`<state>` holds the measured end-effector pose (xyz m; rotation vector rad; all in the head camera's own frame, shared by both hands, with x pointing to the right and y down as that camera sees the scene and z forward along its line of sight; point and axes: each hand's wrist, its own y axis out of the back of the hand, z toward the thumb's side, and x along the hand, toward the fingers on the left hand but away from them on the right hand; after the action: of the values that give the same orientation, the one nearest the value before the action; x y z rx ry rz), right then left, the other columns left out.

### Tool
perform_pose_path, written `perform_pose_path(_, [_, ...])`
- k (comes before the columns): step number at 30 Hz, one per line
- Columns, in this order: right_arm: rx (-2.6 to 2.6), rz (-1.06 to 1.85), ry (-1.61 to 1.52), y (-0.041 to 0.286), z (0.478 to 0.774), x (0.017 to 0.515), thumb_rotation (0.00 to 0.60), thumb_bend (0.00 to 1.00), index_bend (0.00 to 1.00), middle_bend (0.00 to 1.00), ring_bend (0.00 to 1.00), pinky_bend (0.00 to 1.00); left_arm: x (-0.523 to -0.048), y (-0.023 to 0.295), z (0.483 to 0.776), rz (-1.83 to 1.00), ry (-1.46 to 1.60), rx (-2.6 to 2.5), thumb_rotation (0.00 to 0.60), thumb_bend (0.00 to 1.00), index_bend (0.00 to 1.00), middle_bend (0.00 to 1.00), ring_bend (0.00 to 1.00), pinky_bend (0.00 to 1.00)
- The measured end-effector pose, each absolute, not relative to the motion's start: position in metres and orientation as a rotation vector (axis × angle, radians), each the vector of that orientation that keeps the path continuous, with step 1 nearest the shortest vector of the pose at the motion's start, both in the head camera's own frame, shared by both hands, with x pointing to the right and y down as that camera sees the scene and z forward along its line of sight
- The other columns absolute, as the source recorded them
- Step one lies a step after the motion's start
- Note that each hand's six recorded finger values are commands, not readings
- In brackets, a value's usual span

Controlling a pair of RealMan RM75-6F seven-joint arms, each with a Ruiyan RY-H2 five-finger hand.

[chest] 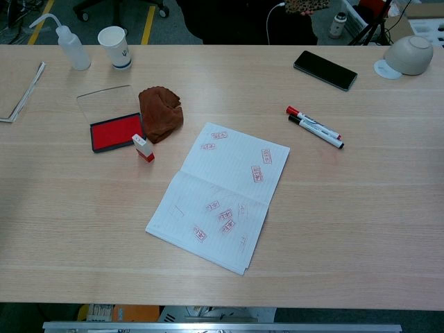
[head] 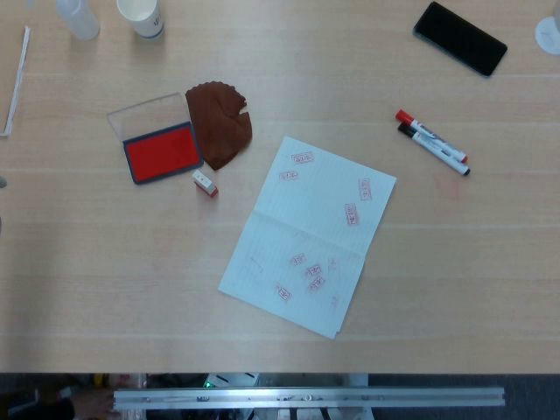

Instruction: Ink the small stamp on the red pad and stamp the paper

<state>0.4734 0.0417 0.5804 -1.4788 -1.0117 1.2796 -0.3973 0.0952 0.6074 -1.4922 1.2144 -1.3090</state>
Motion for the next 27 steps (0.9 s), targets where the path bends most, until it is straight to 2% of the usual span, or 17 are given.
perform_pose_path(27, [-1.463, 1.263, -1.021, 0.037, 0.574, 0.4711, 0.6, 0.19, 0.25, 0.31, 0.19, 0.24, -0.3975, 0.0883, 0.6061, -1.276, 1.193, -1.524, 0.6, 0.36, 0.37, 0.72, 0.66, 0.94])
